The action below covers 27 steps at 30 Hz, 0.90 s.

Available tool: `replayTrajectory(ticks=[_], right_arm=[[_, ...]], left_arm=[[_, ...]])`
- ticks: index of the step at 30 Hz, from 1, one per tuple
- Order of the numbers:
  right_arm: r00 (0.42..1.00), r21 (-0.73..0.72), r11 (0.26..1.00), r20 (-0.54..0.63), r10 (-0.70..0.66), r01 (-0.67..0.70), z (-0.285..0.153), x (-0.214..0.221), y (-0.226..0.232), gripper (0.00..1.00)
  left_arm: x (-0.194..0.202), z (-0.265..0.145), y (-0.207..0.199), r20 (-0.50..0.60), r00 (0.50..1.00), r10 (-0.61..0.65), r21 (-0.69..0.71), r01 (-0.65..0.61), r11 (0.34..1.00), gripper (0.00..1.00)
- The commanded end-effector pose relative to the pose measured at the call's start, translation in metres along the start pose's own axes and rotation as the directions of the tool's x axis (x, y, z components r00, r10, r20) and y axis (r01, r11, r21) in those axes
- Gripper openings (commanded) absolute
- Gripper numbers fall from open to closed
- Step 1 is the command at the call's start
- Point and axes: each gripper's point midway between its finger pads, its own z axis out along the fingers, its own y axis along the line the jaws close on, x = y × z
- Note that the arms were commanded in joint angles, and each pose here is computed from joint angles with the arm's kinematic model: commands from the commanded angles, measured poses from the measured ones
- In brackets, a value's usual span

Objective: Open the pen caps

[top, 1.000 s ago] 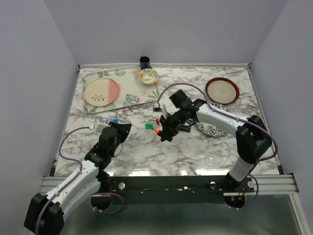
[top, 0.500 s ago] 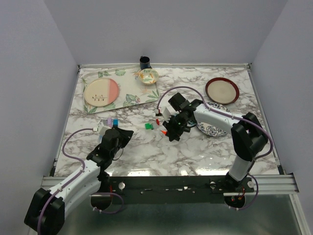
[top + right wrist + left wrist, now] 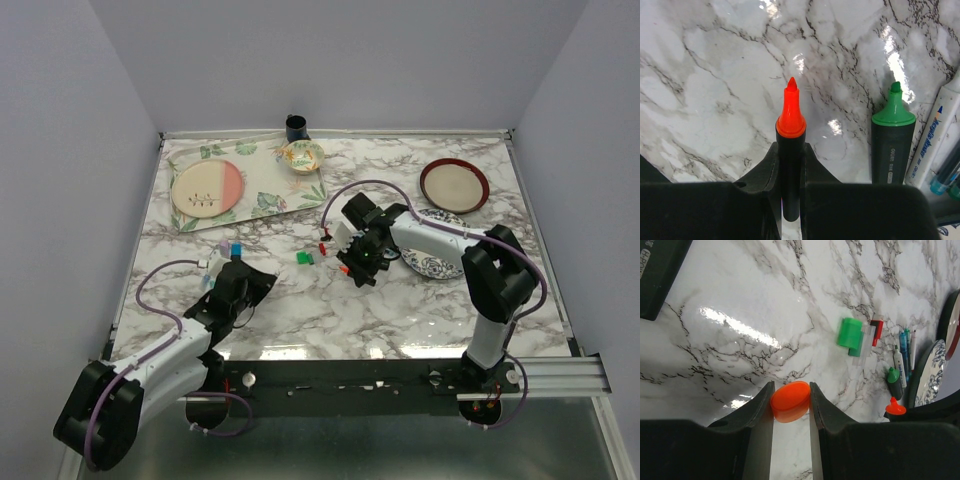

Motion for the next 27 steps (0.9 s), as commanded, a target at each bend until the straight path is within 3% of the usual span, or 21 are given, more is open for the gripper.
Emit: replayTrajectory(ticks=[1,6,11,27], right_arm=[[0.999,0.103,0.995,-0.053,0.005,0.001,0.003,0.006,-0.02,0.09],[0.997,0.14,0.99,-0.078,0.005,0.006,0.007,0.011,-0.029,0.2],[0.997,0.161,0.987,-0.074,0.002,0.01,0.006,0.01,-0.032,0.3],[0.999,0.271,0.962,0.038,0.009,-0.019,-0.032,-0.006,-0.055,0.41]], left_arm=[[0.003,0.009,-0.016,-0.023,0.999,0.041,0.028,-0.04,0.999,0.0],[0.004,0.024,-0.019,-0.036,0.996,0.086,-0.011,-0.087,0.996,0.0],[0.008,0.04,-0.016,-0.059,0.991,0.12,-0.054,-0.124,0.991,0.07],[0.019,0.062,-0.023,-0.119,0.981,0.155,-0.068,-0.164,0.984,0.46]])
